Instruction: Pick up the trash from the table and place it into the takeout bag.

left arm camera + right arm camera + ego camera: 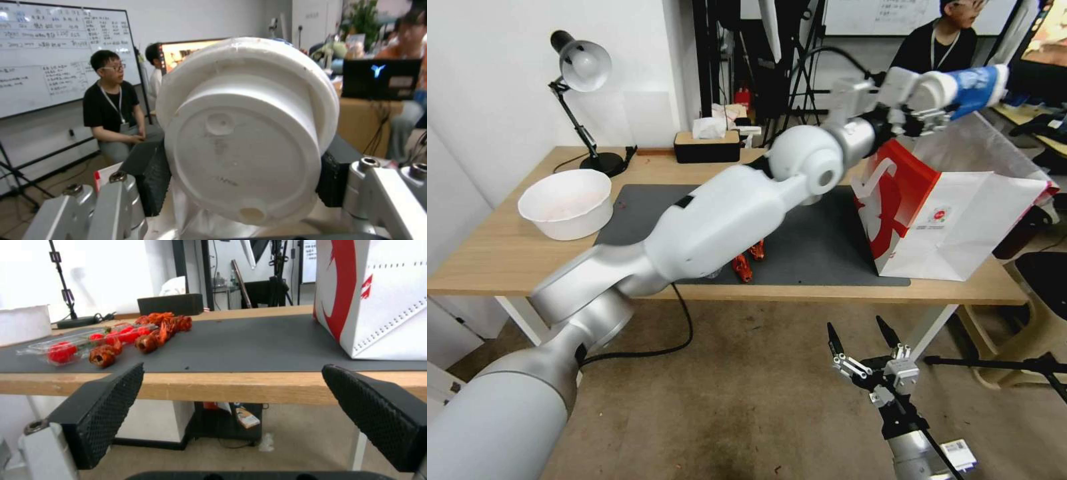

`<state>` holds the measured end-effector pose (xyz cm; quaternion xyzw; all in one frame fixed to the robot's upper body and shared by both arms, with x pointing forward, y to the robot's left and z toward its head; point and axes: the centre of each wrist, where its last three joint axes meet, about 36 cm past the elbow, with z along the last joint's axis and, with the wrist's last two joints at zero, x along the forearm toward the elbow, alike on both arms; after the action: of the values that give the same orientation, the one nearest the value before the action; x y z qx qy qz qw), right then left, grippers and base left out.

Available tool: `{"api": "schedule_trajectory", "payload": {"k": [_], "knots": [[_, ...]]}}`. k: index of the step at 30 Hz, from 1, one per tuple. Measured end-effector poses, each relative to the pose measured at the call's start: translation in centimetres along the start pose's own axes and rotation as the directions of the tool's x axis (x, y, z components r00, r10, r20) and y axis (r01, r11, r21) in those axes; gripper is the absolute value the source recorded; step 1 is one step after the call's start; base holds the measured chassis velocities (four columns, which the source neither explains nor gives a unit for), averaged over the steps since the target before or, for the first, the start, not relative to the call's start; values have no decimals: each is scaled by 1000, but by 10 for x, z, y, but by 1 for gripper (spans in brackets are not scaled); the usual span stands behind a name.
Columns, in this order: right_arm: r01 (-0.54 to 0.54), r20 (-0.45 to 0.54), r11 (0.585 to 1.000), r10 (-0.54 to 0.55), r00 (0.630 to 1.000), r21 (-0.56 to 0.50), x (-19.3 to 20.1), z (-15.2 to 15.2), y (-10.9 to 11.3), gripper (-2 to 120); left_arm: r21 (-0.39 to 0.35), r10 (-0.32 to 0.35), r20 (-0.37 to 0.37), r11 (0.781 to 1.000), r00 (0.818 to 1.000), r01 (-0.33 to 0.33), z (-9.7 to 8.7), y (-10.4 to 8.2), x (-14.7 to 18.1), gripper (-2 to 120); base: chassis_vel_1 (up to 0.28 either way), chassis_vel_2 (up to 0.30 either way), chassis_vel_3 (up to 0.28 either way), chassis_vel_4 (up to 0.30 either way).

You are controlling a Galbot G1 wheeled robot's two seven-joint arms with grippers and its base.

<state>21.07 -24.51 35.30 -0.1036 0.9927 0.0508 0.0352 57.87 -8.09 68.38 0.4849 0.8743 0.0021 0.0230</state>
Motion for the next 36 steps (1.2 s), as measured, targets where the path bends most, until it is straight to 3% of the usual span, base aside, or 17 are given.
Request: {"api": "schedule_trajectory", "payload": {"k": [5,12,16,26,31,36], "knots": [[1,3,1000,-1,1000,-3,-1,0,1,100,-66,11,-46,998,999,-14,9,3,-9,62,0,0,0,0],[5,4,1000,-5,1000,-1,-2,0,0,100,-80,20,-67,997,998,-25,15,-1,-7,91,0,0,0,0],[5,2,1000,-5,1000,-3,-2,2,0,100,-73,5,-55,997,998,-9,12,0,-7,99,0,0,0,0],[8,2,1000,-8,1000,-6,-3,4,0,100,-57,-37,-39,998,999,35,14,5,1,100,0,0,0,0],[10,1,1000,-10,1000,-6,-5,5,-1,100,-30,-74,-8,997,997,74,19,15,29,100,0,0,0,0],[13,-4,1000,-13,1000,-2,-7,7,-4,100,13,-175,20,985,984,175,37,40,84,100,0,0,0,0]]}}
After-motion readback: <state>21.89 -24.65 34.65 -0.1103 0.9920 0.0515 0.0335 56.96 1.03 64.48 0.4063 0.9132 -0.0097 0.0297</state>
